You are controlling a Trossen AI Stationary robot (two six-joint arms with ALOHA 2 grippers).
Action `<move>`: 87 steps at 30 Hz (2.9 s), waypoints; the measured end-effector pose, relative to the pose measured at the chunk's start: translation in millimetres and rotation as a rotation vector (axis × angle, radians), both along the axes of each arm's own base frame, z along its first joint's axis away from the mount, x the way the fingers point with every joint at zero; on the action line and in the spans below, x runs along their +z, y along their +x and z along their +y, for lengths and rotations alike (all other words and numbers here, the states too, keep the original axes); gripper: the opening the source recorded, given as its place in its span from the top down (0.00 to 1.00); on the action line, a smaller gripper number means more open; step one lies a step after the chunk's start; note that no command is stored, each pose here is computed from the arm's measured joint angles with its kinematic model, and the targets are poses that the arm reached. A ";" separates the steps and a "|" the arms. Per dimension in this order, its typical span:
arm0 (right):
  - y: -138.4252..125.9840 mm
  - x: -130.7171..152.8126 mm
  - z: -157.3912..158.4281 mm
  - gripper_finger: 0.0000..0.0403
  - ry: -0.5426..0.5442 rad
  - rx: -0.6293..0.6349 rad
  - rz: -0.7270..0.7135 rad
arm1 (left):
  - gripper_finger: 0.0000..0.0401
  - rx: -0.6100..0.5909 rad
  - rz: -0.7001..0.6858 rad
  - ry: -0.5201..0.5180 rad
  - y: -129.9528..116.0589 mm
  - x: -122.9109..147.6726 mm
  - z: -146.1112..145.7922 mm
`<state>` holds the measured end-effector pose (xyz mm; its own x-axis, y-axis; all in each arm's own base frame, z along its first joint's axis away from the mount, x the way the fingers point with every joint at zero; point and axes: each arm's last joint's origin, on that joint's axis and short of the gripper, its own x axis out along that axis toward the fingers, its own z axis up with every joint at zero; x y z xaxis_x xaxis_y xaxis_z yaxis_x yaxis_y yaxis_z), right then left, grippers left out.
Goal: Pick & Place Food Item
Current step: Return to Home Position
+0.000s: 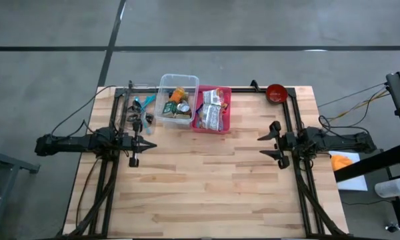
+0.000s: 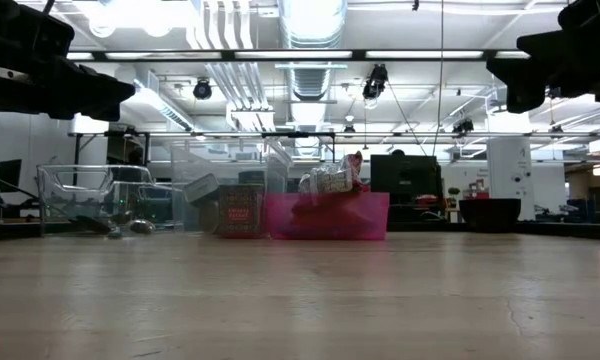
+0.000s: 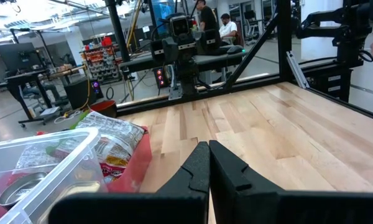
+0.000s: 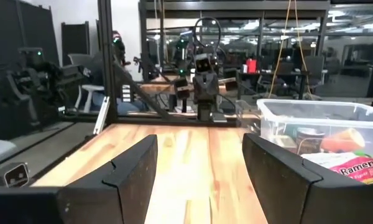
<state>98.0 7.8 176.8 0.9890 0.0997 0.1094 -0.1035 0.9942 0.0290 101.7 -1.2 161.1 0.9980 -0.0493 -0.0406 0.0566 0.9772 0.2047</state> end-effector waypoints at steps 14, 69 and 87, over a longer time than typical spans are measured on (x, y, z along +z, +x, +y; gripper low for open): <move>2.2 -13.7 -0.9 0.42 0.025 -0.035 0.148 | 1.00 0.000 0.001 -0.002 0.0 -0.1 0.0; 12.7 -31.5 0.3 0.42 0.202 -0.037 0.372 | 1.00 0.000 0.000 -0.002 0.0 0.0 0.0; 16.7 -41.7 0.5 0.42 0.244 -0.057 0.483 | 1.00 0.001 0.000 0.001 0.0 0.0 0.0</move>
